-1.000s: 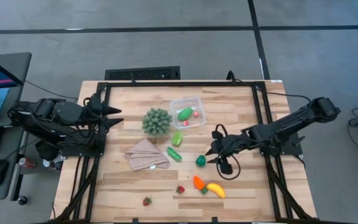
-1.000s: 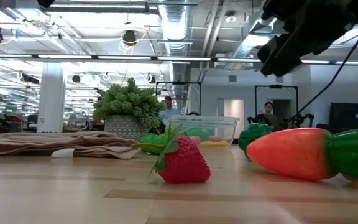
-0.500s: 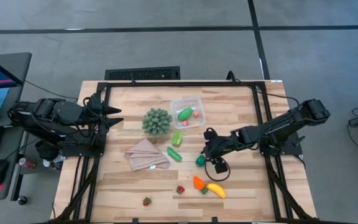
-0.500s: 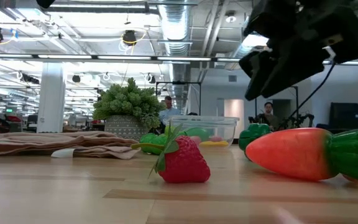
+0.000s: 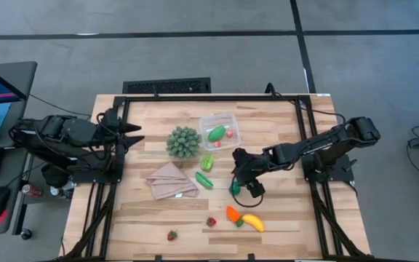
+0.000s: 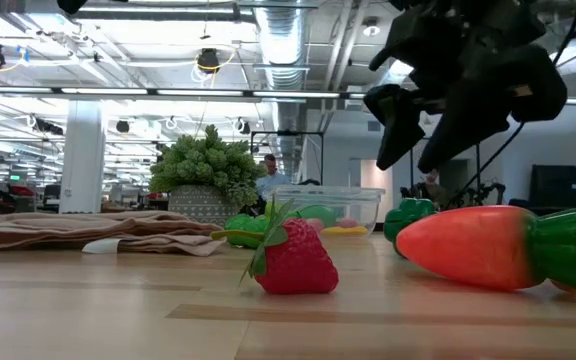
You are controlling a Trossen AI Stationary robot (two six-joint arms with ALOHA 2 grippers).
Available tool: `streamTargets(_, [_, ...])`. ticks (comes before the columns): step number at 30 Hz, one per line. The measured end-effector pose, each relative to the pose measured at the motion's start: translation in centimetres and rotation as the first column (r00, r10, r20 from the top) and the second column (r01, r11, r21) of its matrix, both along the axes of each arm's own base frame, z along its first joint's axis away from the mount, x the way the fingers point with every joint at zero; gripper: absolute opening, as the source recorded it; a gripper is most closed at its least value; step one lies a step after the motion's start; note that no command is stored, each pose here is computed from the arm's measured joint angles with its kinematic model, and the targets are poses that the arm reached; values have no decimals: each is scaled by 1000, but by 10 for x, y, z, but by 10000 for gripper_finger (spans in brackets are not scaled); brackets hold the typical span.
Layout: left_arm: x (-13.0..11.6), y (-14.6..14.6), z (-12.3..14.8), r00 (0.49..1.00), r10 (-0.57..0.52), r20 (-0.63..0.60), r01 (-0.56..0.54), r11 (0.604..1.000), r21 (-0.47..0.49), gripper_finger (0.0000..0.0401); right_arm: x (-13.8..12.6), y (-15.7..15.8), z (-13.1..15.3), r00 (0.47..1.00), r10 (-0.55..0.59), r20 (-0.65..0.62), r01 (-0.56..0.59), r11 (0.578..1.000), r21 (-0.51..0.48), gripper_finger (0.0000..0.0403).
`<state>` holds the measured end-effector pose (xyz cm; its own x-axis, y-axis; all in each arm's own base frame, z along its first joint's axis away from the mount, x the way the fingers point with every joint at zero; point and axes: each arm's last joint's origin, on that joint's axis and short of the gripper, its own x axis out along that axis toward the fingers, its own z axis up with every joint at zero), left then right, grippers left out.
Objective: Pick and placing Produce into tupperware
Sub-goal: Put the green bell pepper into the transparent bin
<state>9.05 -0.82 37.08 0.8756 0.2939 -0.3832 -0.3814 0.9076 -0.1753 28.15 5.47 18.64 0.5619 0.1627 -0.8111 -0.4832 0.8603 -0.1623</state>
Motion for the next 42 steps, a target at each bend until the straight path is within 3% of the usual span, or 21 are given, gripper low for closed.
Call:
streamTargets(11, [0,1,0,999,31,7,-31,1000,1,180,-2,3,-1,989,150,-3,-150,989,-1,249])
streamTargets(18, [0,1,0,999,37,10,-37,999,-8,180,3,7,-22,966,252,-63,-255,966,-36,249])
streamTargets(31, [0,1,0,998,53,14,-53,999,-10,180,10,7,-29,973,225,-45,-226,973,-34,249])
streamTargets(42, [0,2,0,997,72,16,-72,997,-1,180,14,6,-34,962,270,-36,-272,962,-28,249])
